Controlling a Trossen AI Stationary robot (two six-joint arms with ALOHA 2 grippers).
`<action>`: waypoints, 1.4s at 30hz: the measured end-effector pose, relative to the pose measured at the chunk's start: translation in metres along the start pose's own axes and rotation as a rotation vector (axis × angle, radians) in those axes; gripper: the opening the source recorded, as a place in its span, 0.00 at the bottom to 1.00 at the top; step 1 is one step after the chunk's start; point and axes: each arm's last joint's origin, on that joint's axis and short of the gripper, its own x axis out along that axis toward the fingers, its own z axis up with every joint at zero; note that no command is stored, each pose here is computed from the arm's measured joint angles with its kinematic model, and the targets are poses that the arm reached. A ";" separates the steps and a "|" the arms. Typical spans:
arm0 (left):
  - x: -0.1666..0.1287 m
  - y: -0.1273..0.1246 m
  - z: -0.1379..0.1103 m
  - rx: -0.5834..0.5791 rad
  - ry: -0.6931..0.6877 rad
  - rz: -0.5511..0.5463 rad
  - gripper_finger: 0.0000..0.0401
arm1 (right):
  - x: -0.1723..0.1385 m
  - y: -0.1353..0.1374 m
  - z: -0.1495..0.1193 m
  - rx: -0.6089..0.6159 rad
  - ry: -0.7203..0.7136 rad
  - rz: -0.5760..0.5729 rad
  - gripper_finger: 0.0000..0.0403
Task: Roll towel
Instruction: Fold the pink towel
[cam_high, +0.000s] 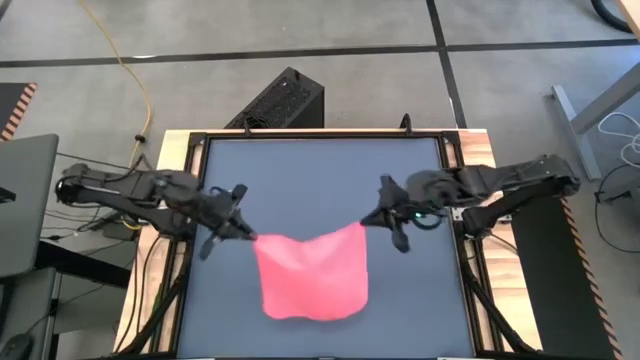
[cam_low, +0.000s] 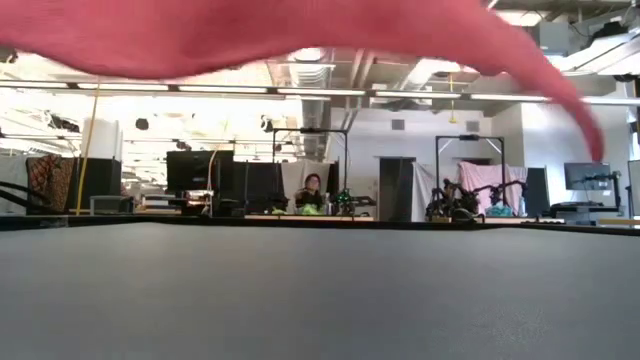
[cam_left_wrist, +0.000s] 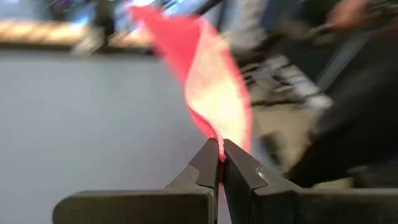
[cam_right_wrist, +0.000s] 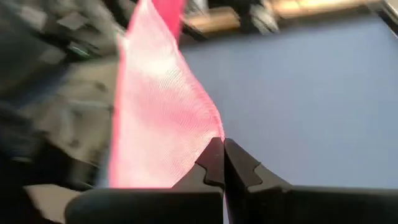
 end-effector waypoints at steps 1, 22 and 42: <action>0.003 0.007 -0.007 -0.013 0.026 0.050 0.00 | 0.006 -0.007 -0.003 0.010 0.038 -0.056 0.04; 0.028 0.079 -0.112 -0.317 0.184 0.210 0.00 | 0.112 -0.079 -0.048 -0.071 0.531 -0.275 0.04; 0.083 0.059 -0.133 -0.321 0.334 0.147 0.00 | 0.156 -0.066 -0.083 -0.112 0.705 -0.214 0.04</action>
